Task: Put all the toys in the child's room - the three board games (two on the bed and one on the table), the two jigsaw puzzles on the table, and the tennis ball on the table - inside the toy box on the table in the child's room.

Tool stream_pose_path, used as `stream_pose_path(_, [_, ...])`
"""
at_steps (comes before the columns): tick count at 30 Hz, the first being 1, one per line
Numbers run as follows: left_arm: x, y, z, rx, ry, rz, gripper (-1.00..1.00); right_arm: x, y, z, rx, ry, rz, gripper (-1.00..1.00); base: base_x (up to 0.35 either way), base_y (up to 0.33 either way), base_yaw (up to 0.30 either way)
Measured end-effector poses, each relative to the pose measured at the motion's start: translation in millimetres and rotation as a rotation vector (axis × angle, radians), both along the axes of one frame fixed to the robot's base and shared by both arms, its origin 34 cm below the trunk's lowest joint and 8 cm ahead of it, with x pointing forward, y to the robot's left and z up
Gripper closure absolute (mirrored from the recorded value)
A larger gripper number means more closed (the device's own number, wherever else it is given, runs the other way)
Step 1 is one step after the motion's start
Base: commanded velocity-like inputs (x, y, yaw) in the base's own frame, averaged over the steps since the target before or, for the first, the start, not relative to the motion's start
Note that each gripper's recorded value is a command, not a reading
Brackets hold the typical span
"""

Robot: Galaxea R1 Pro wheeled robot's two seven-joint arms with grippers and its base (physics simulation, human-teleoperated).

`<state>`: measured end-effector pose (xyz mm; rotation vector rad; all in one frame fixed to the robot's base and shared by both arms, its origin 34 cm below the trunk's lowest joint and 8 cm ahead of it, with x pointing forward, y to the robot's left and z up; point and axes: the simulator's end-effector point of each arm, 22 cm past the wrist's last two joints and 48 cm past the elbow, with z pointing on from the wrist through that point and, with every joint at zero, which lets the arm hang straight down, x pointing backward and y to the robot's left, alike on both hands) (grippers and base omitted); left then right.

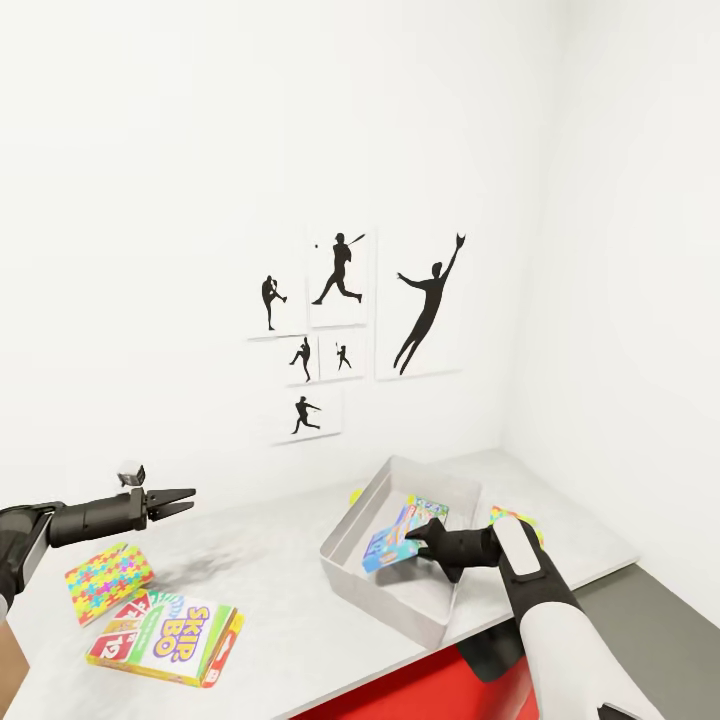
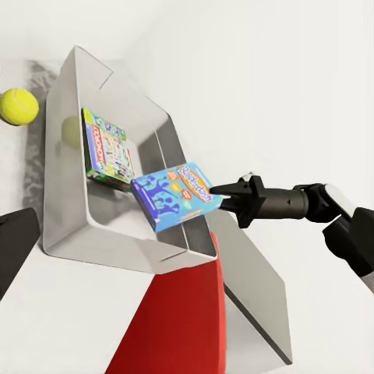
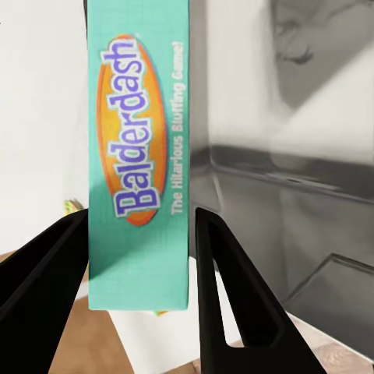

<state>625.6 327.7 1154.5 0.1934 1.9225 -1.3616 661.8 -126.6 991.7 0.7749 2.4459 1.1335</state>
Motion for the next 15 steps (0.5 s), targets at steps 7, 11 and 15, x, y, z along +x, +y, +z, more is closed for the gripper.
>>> stream_pose_path(7, [0.1, -0.4, -0.1, 0.000, 0.000, 0.000, -1.00, 1.0, -0.8, 1.5, -0.001, -0.005, -0.002, 1.00, 0.000, 0.000, 0.000])
stream_pose_path(11, [0.3, -0.6, -1.2, 0.000, 0.002, -0.001, -1.00, 1.1, -1.1, 0.5, -0.002, -0.004, -0.002, 1.00, 0.000, 0.000, 0.000])
stream_pose_path(15, [1.0, -0.7, -3.8, 0.000, 0.007, -0.001, -1.00, 2.2, -2.3, -1.8, -0.004, -0.002, -0.007, 1.00, 0.000, 0.000, 0.000])
